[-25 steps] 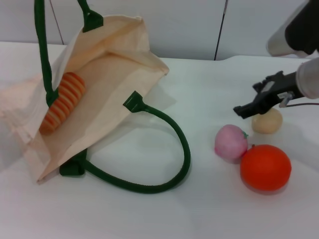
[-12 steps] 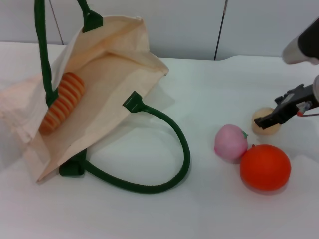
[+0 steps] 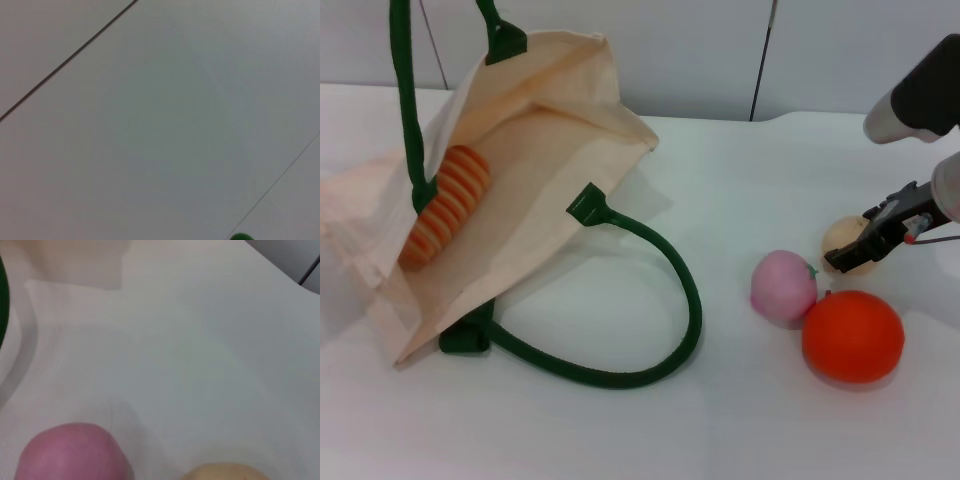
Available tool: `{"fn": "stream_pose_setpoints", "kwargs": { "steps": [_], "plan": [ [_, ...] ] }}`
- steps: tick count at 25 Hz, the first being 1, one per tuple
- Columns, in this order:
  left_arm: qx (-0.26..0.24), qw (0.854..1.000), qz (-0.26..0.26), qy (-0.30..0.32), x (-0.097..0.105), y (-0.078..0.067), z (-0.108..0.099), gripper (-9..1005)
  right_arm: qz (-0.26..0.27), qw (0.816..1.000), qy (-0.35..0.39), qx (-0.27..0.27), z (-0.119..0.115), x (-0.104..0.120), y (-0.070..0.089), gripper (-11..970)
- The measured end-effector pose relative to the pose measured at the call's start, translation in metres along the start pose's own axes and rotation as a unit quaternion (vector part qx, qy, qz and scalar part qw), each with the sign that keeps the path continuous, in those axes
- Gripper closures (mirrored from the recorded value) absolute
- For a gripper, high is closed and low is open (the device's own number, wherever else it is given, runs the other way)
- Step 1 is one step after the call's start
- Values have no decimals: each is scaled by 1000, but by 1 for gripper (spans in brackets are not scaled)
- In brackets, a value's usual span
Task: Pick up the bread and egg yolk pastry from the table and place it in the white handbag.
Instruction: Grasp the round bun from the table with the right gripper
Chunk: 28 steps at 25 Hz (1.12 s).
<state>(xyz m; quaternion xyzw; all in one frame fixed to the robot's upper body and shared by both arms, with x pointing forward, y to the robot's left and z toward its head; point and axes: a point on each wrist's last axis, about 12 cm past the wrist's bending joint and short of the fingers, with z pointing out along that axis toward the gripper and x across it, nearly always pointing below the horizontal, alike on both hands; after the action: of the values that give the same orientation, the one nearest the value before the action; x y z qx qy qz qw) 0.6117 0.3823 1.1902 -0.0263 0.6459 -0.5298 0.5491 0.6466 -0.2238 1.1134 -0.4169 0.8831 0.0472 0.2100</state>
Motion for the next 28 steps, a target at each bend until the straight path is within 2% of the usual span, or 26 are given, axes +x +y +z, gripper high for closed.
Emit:
{"fn": "stream_pose_setpoints", "kwargs": {
  "steps": [28],
  "plan": [
    [-1,1000,-1,0,0,0,-1,784,-11,1000,9,8,-4,0,-2,276]
  ]
}}
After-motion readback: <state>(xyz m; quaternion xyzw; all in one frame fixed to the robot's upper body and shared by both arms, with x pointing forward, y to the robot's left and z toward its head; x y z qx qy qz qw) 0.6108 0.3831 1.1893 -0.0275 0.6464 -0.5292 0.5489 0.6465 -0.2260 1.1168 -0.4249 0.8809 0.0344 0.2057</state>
